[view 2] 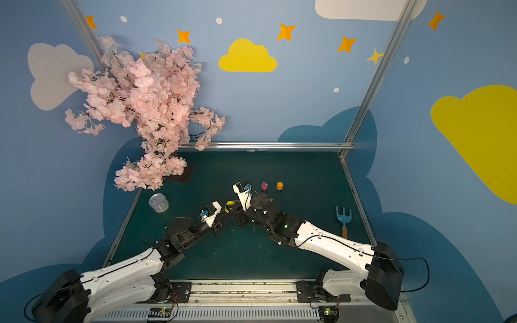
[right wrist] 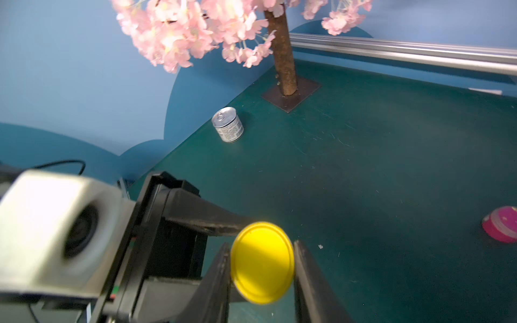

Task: Close the paint jar lid
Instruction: Screw the lid onto the paint jar.

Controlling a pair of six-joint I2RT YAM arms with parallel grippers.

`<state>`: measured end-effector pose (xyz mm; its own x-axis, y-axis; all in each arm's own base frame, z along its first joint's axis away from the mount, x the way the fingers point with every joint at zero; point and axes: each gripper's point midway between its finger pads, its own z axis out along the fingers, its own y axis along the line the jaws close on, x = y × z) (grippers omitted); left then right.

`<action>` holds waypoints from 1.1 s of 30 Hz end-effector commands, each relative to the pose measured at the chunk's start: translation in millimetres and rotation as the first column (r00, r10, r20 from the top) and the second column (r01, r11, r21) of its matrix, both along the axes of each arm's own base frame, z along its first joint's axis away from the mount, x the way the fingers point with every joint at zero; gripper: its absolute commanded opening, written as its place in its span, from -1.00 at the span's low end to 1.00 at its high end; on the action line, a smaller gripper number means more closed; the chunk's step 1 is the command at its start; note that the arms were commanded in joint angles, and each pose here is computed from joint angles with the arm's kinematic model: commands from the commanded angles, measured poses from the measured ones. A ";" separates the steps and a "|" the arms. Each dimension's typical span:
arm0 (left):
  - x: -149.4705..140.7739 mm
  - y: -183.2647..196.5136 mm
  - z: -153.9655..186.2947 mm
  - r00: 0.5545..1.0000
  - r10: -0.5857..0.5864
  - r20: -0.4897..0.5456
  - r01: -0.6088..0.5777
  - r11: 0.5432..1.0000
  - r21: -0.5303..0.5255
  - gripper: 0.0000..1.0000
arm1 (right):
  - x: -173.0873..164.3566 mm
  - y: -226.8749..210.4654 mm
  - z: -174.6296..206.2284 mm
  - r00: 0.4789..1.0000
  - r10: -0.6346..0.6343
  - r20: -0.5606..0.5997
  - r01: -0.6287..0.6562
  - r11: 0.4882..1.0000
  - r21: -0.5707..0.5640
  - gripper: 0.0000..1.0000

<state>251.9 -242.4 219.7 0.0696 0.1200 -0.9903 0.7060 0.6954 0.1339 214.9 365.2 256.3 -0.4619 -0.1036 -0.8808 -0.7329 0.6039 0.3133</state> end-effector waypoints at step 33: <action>-92.7 -51.1 -21.7 0.786 -0.616 -0.052 0.614 0.788 -0.053 -0.42 | -69.4 -73.2 11.6 0.938 0.265 0.223 -0.251 0.964 -0.086 0.40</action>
<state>196.5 -277.5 183.6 0.0366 0.1128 -0.9929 0.9297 0.3607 0.0752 166.1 276.3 254.1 -0.3036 -0.1784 -0.9359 -0.8095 0.5664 0.1546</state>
